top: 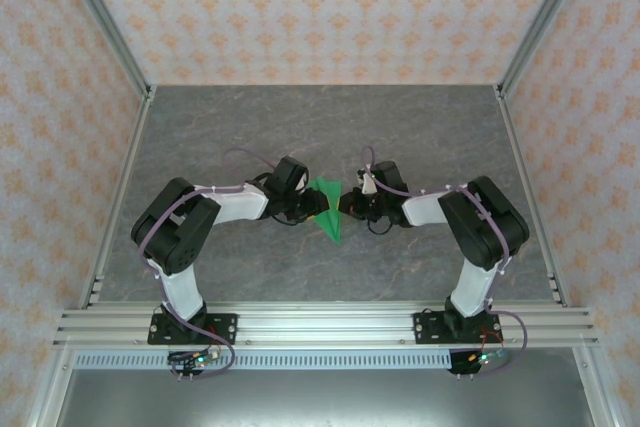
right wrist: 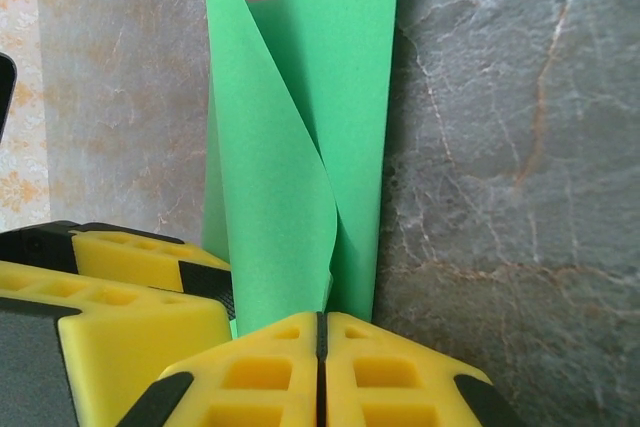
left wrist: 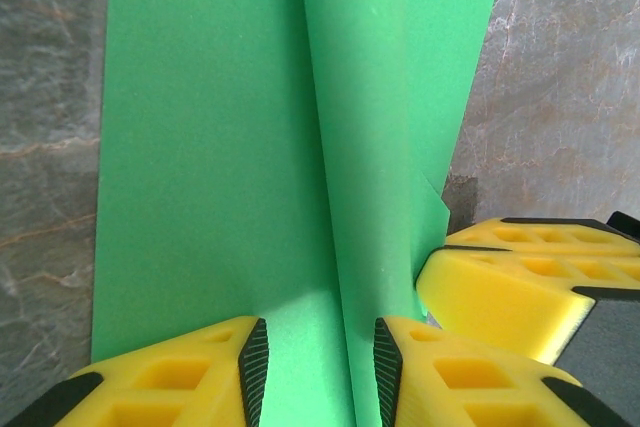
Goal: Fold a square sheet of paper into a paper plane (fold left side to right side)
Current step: Fourth fold the wing at the center of the table.
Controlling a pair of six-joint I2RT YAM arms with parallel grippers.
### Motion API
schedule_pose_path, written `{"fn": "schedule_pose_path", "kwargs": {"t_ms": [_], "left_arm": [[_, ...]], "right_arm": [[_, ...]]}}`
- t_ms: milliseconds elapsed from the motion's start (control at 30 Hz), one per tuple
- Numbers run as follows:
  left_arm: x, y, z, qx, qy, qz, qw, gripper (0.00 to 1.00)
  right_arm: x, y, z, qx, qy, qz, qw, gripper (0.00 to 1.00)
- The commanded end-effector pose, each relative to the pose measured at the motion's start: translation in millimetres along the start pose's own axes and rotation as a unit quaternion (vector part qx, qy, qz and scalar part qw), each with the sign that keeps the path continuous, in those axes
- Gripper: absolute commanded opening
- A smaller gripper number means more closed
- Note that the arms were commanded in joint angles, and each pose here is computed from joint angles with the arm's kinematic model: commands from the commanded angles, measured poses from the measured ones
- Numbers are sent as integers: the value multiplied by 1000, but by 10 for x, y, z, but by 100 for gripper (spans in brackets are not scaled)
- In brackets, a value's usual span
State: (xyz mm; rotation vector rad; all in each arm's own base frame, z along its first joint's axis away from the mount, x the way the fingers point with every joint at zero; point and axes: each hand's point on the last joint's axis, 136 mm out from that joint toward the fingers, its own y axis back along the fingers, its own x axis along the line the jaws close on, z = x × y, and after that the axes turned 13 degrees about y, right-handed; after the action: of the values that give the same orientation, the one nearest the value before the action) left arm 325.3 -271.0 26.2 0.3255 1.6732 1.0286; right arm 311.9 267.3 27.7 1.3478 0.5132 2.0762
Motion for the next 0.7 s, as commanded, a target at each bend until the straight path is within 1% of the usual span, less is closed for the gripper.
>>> {"fn": "schedule_pose_path", "kwargs": {"t_ms": [0,367,667], "left_arm": [[52,-41,5,-4,-4,19,1000,37],[50,-48,-1,-2,-5,19,1000,37],[50,-47,2,-2,-4,19,1000,37]], "right_arm": [[55,69,164,-20,20,-8,1000,9],[63,60,188,-14,25,-11,1000,9],[-19,21,120,-4,20,-21,1000,9]]}}
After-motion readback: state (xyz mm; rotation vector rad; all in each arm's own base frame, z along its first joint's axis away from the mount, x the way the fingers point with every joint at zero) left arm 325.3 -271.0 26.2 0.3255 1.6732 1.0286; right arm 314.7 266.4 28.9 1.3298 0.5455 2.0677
